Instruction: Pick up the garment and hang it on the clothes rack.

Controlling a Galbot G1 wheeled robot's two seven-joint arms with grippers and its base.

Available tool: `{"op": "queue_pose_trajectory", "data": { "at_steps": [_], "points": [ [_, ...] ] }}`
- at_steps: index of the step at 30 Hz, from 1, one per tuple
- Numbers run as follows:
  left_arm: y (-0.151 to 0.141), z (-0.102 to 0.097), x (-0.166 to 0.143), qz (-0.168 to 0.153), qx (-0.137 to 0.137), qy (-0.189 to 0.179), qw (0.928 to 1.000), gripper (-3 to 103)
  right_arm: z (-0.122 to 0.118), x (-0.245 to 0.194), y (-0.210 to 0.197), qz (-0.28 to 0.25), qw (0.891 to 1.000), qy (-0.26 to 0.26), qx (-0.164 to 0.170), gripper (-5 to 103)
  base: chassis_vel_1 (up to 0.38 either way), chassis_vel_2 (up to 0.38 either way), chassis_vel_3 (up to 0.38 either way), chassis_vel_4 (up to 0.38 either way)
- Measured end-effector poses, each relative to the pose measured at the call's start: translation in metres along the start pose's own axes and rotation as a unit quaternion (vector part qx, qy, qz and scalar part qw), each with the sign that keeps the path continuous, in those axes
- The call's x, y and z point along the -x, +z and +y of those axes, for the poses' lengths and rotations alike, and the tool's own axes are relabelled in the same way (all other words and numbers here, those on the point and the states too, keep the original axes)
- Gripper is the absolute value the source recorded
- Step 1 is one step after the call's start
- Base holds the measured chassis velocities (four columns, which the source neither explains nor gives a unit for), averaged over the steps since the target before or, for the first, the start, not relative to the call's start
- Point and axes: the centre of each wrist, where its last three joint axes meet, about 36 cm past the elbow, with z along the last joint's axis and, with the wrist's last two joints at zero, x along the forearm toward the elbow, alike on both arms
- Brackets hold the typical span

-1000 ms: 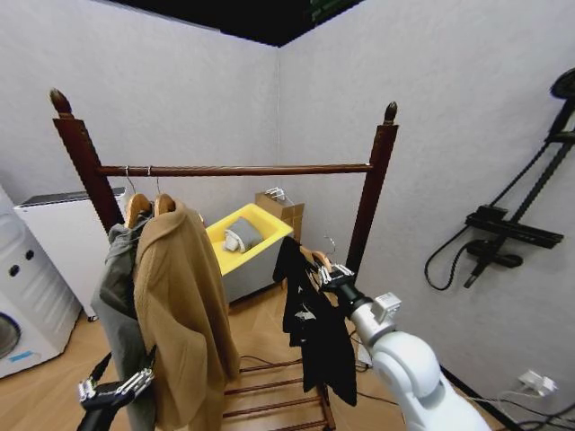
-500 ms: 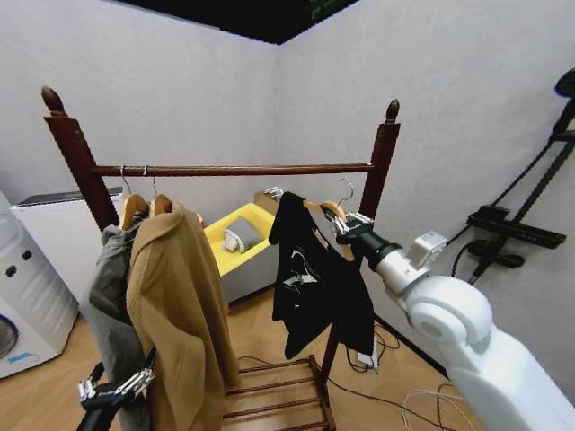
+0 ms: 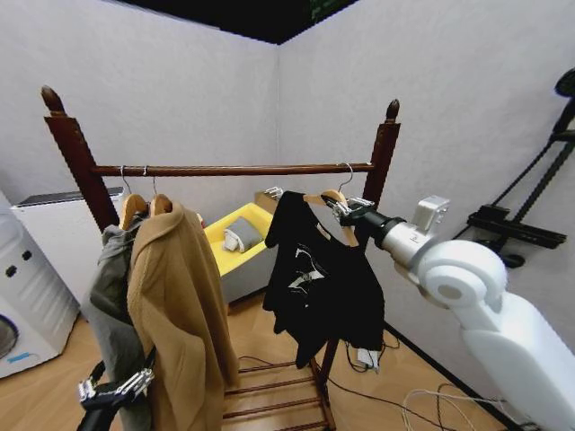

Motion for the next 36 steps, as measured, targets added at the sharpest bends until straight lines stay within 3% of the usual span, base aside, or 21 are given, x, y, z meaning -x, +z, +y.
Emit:
{"op": "queue_pose_trajectory", "data": {
  "at_steps": [3,6,7,12,15,17,23,36],
  "points": [
    [0.0,0.0,0.0,0.0,0.0,0.0,1.0,100,0.004,0.004,-0.012,-0.003,1.0,-0.025,0.005,10,0.0,0.0,0.0,0.0],
    [0.0,0.0,0.0,0.0,0.0,0.0,1.0,100,0.02,0.01,-0.014,0.003,0.995,-0.098,0.014,10,0.0,0.0,0.0,0.0],
    [0.0,0.0,0.0,0.0,0.0,0.0,1.0,100,0.02,0.01,-0.014,0.003,0.995,-0.098,0.014,10,0.0,0.0,0.0,0.0],
    [0.0,0.0,0.0,0.0,0.0,0.0,1.0,100,0.052,0.023,-0.008,0.007,0.986,-0.168,0.013,10,0.0,0.0,0.0,0.0],
    [0.0,0.0,0.0,0.0,0.0,0.0,1.0,100,0.062,0.031,-0.008,0.01,0.985,-0.174,0.017,10,0.0,0.0,0.0,0.0],
    [0.0,0.0,0.0,0.0,0.0,0.0,1.0,100,0.078,0.052,-0.008,0.021,0.987,-0.157,0.028,10,0.0,0.0,0.0,0.0],
    [0.0,0.0,0.0,0.0,0.0,0.0,1.0,100,0.092,0.072,-0.017,0.049,0.991,-0.114,0.04,10,0.0,0.0,0.0,0.0],
    [0.0,0.0,0.0,0.0,0.0,0.0,1.0,100,0.13,0.112,-0.047,0.055,0.989,-0.137,0.029,10,0.0,0.0,0.0,0.0]
  ]
}}
